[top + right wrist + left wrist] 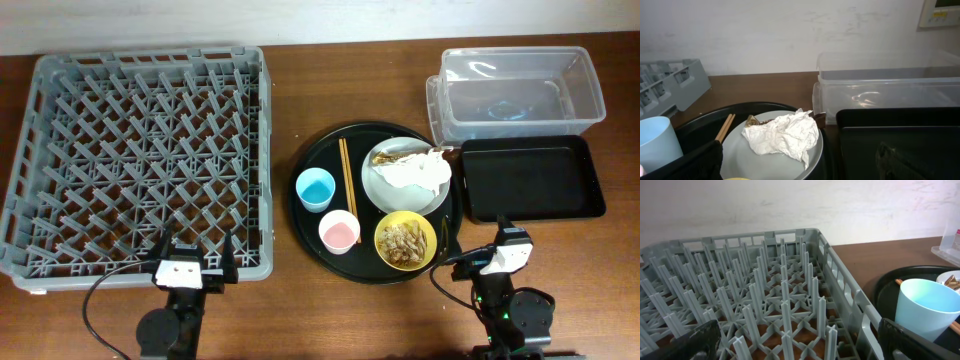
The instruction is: Sort waste into correct bins and load items into the dishwasher rack
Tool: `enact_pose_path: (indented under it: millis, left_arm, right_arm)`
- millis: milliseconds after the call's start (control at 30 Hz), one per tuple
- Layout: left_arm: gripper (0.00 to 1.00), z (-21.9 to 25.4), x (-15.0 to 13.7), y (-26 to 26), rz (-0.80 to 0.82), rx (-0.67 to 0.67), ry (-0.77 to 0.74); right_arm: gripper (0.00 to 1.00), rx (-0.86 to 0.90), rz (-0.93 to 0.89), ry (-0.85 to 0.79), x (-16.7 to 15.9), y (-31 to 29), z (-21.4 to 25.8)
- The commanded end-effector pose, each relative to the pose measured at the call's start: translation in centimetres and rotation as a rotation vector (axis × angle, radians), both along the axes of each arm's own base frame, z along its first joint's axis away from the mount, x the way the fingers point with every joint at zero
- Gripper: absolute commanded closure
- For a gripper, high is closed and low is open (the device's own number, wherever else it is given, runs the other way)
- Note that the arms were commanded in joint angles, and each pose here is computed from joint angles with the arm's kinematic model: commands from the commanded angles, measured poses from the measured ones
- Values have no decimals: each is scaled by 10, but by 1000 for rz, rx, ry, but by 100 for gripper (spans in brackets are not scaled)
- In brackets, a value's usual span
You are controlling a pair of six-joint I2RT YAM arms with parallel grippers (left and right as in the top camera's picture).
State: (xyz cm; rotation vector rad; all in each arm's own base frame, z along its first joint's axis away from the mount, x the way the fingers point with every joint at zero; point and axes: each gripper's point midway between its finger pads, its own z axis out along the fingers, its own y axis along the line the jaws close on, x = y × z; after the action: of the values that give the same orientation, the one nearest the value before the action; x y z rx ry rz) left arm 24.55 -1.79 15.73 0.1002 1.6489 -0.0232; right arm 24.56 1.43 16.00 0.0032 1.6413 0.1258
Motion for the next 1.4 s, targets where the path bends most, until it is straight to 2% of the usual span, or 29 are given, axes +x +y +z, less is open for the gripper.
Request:
enact_pose_path:
  millis: [0,867,1000,1133,1233,1367]
  left_arm:
    - [0,-1,0,2,8,16,-2]
    - [0,-1,0,2,8,16,-2]
    - [0,-1,0,2,8,16,-2]
    - [0,-1,0,2,8,16,-2]
    - [0,-1,0,2,8,16,-2]
    - [0,-1,0,2,8,16,-2]
  right_arm:
    - [1,3,1,7,0,1,-4]
    - [2,6,-2,-6,0,0,0]
    - [2,6,78,-148,-2,14,37]
    - [2,3,79,-181,-10,14,84]
    - [1,5,81,-119,-8,14,121]
    - [2,22,172,96,10,30,157]
